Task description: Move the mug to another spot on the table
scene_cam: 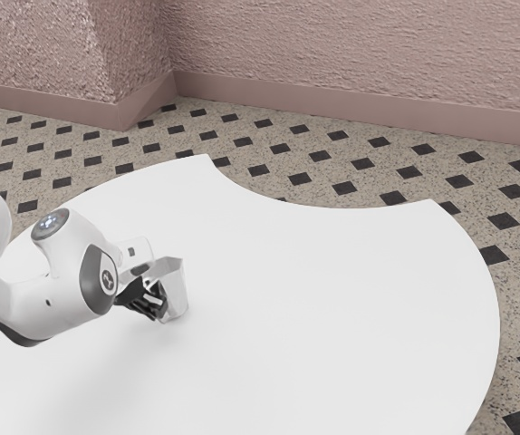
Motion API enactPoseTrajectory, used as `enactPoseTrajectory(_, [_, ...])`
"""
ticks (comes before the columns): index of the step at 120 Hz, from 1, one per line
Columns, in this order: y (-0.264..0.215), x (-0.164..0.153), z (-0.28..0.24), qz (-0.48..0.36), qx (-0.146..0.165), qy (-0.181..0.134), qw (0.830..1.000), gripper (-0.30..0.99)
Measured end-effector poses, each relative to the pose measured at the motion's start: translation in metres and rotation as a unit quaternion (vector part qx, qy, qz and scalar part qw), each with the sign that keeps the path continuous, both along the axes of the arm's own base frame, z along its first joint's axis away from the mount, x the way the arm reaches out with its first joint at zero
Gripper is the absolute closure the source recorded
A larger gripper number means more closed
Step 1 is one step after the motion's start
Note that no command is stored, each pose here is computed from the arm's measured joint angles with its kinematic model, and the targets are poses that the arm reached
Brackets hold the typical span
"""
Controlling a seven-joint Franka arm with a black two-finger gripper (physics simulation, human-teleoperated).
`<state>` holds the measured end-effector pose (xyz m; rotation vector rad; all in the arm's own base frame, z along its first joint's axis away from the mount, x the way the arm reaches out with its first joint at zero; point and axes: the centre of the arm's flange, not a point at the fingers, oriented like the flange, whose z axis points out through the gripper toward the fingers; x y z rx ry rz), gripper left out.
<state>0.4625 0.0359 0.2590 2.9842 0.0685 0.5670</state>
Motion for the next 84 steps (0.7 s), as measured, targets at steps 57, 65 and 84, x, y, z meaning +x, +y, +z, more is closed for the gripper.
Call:
enactPoseTrajectory(57, [0.000,-0.015,-0.004,0.018,-0.016,0.017,1.000,0.13])
enactPoseTrajectory(65, [0.000,-0.023,-0.002,0.022,-0.021,0.021,0.999,0.09])
enactPoseTrajectory(84, [-0.002,-0.044,0.010,0.030,-0.034,0.025,0.999,0.04])
